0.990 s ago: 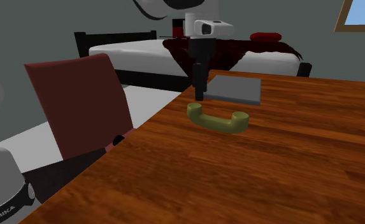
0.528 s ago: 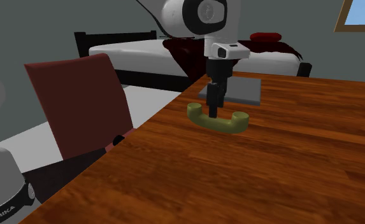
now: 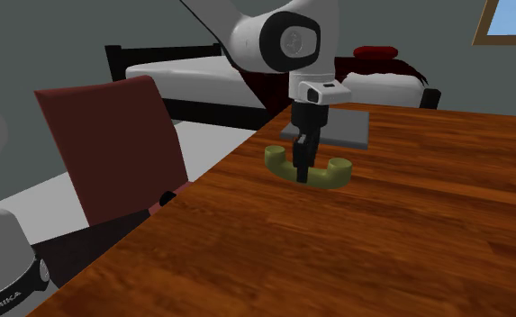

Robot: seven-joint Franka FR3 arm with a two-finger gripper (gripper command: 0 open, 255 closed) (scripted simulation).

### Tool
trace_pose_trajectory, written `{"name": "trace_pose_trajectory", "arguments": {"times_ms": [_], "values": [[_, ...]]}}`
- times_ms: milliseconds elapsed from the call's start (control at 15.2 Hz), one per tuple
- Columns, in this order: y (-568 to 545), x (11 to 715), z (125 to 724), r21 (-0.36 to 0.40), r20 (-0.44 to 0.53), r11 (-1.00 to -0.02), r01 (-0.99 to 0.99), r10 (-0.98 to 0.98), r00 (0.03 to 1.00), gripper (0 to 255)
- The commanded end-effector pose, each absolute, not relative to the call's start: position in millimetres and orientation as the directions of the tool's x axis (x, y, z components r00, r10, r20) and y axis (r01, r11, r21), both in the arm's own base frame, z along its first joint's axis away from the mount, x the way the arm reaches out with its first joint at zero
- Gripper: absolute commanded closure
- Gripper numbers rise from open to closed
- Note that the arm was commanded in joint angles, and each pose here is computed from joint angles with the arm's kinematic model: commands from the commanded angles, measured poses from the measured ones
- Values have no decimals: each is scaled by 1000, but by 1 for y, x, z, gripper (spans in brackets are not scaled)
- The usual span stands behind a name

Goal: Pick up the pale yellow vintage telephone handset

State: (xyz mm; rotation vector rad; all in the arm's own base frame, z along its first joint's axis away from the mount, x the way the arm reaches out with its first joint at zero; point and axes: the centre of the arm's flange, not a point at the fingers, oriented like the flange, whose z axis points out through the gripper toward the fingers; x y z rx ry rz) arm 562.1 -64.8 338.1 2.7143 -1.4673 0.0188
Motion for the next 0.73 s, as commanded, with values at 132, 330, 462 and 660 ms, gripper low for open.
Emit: {"name": "trace_pose_trajectory", "arguments": {"times_ms": [132,330,462,660], "values": [[-65,563,337,43,38,-547,-836,-836,548,255],[-65,562,337,43,38,-547,-836,-836,548,255],[-65,563,337,43,38,-547,-836,-836,548,255],[-65,562,348,43,38,-547,-836,-836,548,255]]}}
